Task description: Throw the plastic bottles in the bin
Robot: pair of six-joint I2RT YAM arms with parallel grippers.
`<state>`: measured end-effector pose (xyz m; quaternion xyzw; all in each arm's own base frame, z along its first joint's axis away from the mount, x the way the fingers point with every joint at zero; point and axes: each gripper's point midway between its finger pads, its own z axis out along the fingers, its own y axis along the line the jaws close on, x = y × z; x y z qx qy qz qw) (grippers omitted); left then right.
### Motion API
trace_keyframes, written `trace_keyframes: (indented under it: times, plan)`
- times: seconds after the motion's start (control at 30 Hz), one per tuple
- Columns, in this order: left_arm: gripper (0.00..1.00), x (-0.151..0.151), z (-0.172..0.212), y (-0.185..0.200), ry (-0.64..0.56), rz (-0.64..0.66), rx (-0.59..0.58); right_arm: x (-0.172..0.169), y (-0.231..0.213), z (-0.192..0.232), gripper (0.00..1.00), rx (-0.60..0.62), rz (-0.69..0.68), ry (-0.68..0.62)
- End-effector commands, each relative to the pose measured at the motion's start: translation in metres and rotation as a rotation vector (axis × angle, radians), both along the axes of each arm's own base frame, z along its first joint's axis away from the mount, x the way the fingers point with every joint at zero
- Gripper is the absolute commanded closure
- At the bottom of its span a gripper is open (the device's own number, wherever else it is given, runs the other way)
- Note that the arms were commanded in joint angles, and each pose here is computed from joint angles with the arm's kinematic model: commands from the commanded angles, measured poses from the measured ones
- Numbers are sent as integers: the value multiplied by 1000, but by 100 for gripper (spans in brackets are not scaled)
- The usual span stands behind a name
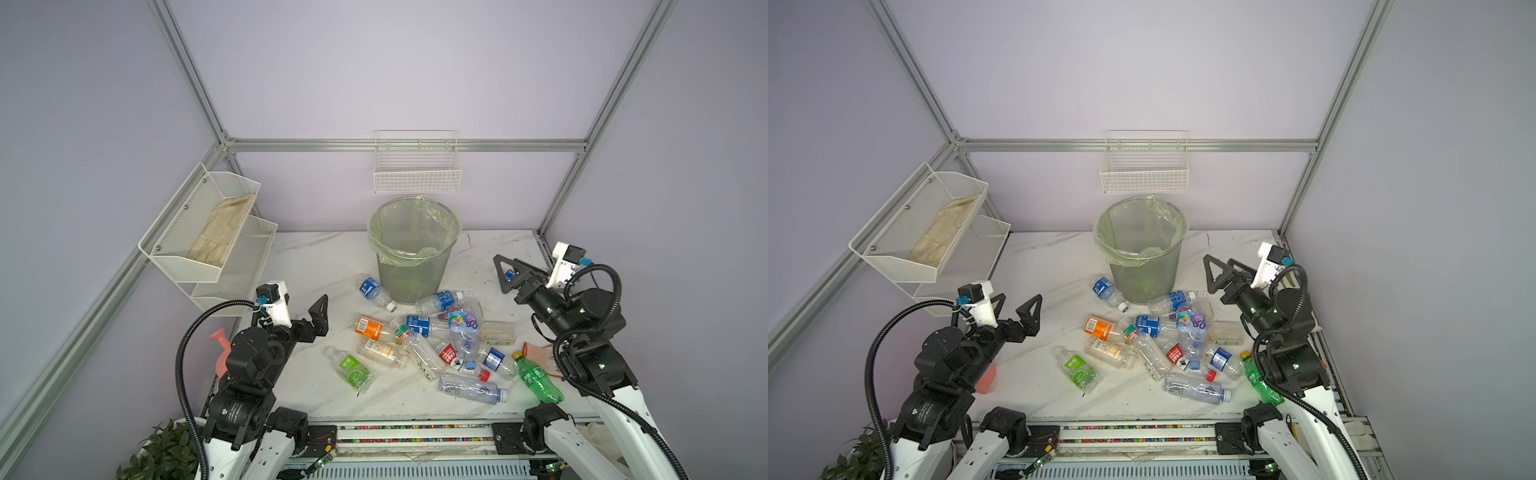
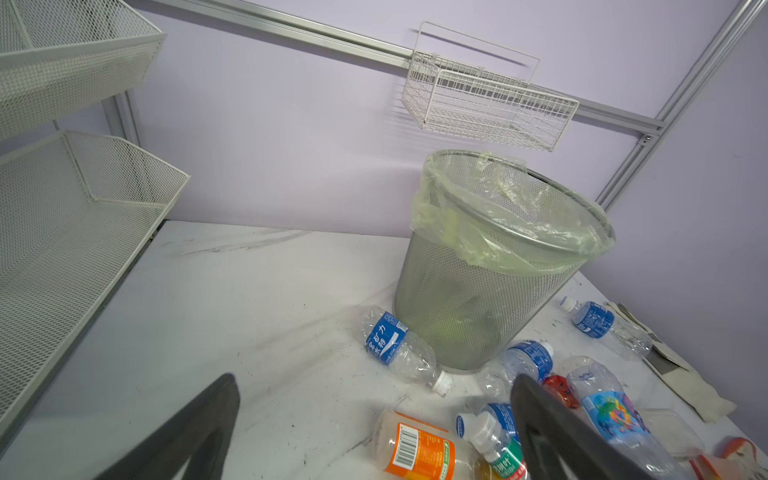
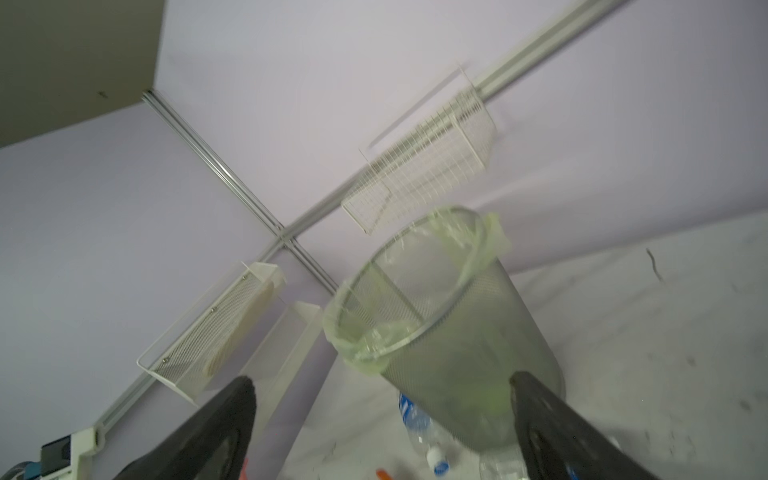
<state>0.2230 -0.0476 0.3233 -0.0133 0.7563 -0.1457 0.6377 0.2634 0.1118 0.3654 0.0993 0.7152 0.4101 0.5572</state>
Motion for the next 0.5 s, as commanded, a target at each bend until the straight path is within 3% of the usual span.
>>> trace_keyframes:
  times: [0.0,0.27,0.37,0.47]
  plan:
    - [0,-9,-49,-12,147,-69,-9,-29,-11,-63,3,21,-42,339]
    - [0,-7,-56,-10,191,-55,-5,-64,-47,-127,3,-126,-216,710]
    - [0,-5,-59,-11,206,-53,-6,-81,-50,-147,4,-87,-241,823]
    - [0,-6,-60,-10,205,-48,-4,-97,-63,-147,6,-4,-335,840]
